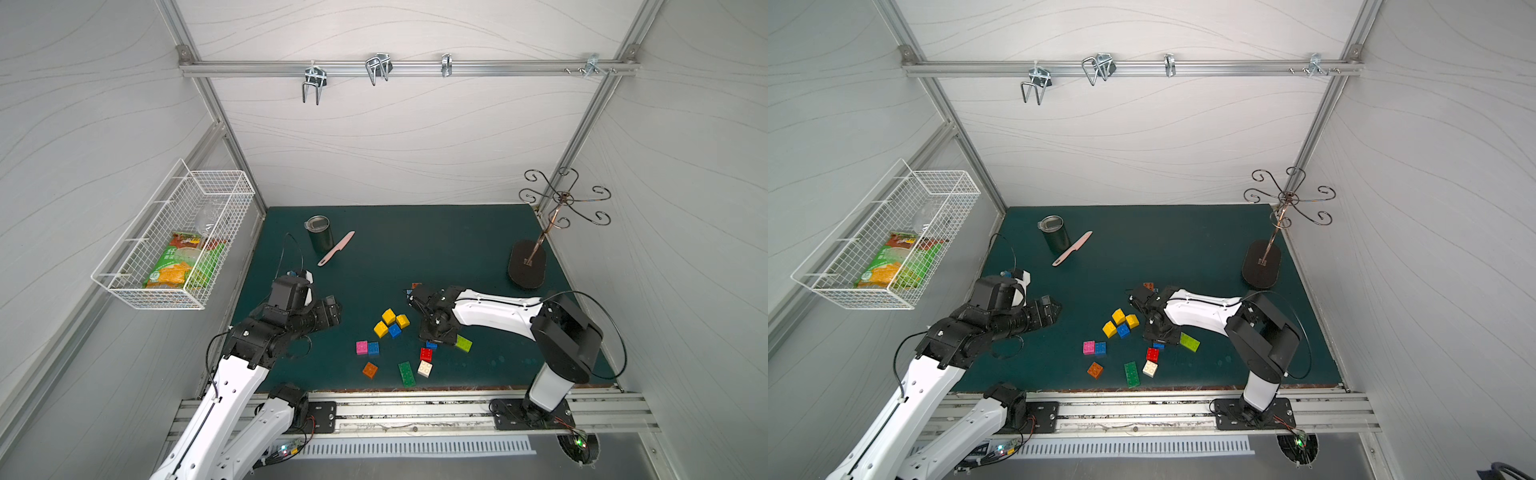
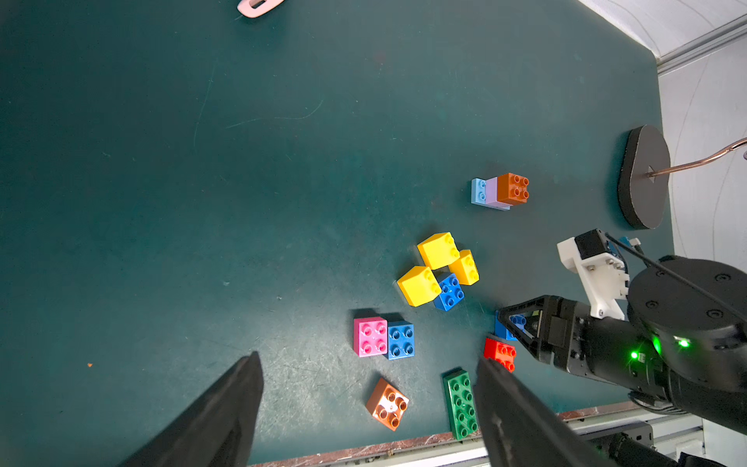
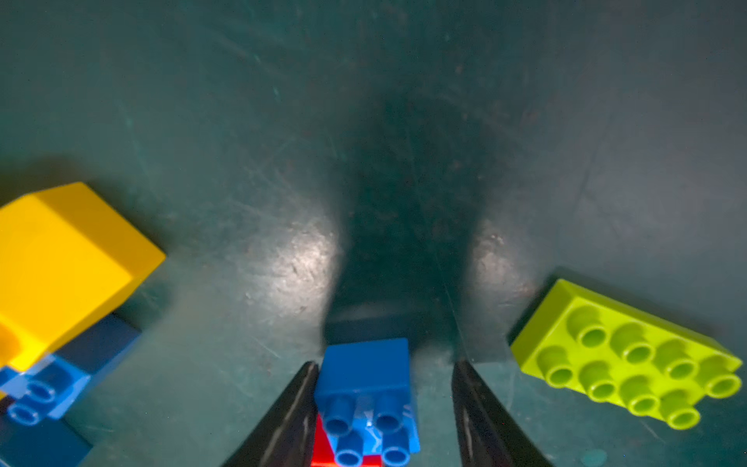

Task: Assemble the number 1 with lego
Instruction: Pick up the lego brick from the center of the board.

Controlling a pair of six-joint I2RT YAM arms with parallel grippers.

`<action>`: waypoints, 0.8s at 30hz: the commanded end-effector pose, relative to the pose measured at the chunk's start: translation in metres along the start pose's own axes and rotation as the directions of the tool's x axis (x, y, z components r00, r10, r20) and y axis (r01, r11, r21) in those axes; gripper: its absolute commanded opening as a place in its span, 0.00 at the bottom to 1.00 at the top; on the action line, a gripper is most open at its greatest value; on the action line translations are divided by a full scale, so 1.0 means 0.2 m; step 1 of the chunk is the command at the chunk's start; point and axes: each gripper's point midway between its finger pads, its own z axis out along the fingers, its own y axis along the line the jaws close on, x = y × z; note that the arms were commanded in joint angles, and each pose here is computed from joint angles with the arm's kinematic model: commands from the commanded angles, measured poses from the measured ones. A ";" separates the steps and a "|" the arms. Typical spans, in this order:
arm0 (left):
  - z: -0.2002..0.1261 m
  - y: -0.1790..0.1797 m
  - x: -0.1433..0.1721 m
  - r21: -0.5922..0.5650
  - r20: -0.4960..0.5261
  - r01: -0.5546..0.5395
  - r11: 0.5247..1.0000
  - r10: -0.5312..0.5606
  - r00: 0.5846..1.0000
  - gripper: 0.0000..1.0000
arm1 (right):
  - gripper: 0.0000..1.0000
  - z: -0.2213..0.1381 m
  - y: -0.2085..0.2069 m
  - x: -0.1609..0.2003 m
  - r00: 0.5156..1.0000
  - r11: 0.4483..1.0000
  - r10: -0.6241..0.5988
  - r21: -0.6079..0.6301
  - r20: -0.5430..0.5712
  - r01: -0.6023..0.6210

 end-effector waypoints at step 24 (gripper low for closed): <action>-0.03 -0.03 -0.04 0.026 0.035 -0.009 1.000 0.008 0.999 0.87 | 0.41 0.01 -0.02 0.07 0.993 0.991 -0.112 0.075 -0.035 0.115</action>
